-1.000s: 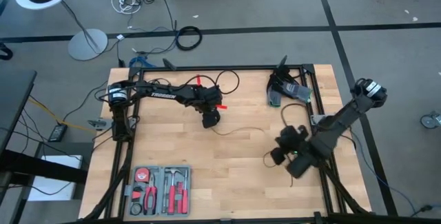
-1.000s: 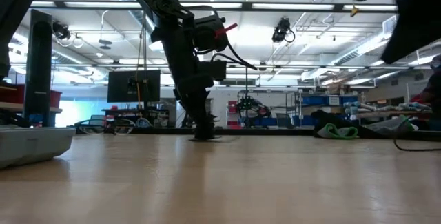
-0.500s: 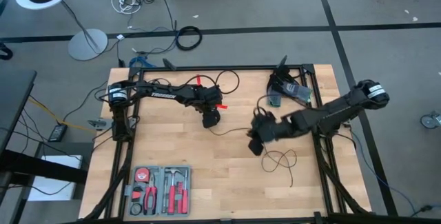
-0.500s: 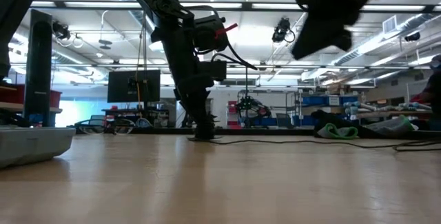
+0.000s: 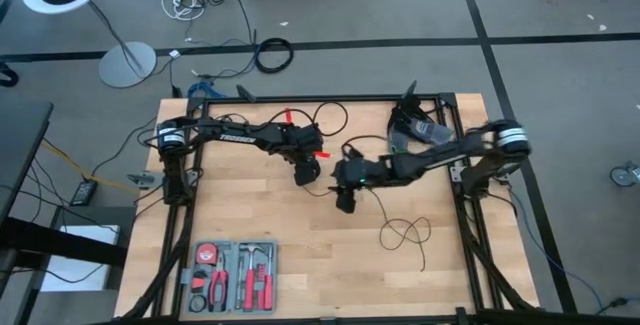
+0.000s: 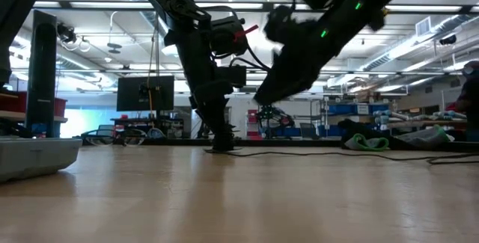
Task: Coil cords
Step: Uncoil the black wire from the black spool
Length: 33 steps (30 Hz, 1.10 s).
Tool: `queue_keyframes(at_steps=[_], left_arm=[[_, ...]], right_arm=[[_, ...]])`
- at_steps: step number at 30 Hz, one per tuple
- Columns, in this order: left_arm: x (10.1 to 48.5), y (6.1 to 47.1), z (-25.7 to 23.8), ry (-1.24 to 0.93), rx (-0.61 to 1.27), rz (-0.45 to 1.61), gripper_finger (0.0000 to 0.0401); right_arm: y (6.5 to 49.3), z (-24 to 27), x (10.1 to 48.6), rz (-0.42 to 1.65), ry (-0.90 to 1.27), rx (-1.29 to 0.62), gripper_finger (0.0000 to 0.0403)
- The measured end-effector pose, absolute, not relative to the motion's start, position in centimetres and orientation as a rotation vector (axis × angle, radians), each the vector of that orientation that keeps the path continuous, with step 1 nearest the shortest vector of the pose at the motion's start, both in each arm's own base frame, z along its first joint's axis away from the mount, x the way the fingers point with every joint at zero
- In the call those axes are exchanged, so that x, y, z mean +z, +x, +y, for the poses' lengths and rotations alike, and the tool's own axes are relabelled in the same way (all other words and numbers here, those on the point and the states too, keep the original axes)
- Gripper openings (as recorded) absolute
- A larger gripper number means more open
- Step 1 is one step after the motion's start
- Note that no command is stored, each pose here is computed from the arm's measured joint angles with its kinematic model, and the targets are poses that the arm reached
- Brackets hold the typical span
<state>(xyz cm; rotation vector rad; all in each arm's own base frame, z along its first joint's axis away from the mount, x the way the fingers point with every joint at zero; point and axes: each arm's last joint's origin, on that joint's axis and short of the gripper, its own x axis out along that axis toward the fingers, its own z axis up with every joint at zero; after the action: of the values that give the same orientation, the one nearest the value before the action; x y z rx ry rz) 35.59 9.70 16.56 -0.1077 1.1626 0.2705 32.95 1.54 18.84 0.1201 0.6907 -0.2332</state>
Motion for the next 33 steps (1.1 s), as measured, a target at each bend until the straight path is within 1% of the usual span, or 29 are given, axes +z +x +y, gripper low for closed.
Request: queue_keyframes(at_steps=[4,9,13,17,19,20,22,24,25,29,31,33], left_arm=[[16.6,35.6,9.7,-0.108,0.27,1.165,0.0165],[16.5,35.5,9.7,-0.11,0.27,1.169,0.0165],[16.6,35.6,9.7,-0.111,0.268,1.167,0.0165],[16.5,35.3,9.6,-0.104,0.259,1.191,0.0165],[16.5,35.3,9.6,-0.103,0.261,1.193,0.0165],[16.5,35.3,9.6,-0.102,0.263,1.194,0.0165],[16.5,35.3,9.6,-0.105,0.266,1.194,0.0165],[16.5,35.3,9.6,-0.108,0.272,1.193,0.0165],[16.5,35.3,9.7,-0.106,0.276,1.191,0.0165],[16.5,35.3,9.7,-0.098,0.286,1.193,0.0165],[16.5,35.3,9.7,-0.097,0.287,1.193,0.0165],[16.6,35.4,9.6,-0.104,0.276,1.184,0.0165]], right_arm=[[34.9,1.0,15.5,0.684,0.107,-0.199,0.0207],[36.6,1.0,12.3,0.703,0.11,-0.122,0.0199],[38.6,1.2,10.6,0.715,0.075,-0.093,0.0192],[39.9,1.2,9.9,0.728,0.035,-0.099,0.0182],[40.0,1.2,9.7,0.762,0.023,-0.108,0.016],[40.0,1.2,9.6,0.778,0.02,-0.106,0.0141],[39.7,1.2,9.7,0.812,0.018,-0.103,0.0091],[39.5,1.2,9.7,0.843,0.022,-0.103,0.0032],[39.3,1.2,10.0,0.85,0.031,-0.106,0.0017],[38.6,1.7,11.1,0.886,0.09,-0.117,0.0005],[37.8,2.3,11.9,0.931,0.094,-0.117,0.0003],[36.7,3.2,12.9,0.986,0.081,-0.158,0.0002]])
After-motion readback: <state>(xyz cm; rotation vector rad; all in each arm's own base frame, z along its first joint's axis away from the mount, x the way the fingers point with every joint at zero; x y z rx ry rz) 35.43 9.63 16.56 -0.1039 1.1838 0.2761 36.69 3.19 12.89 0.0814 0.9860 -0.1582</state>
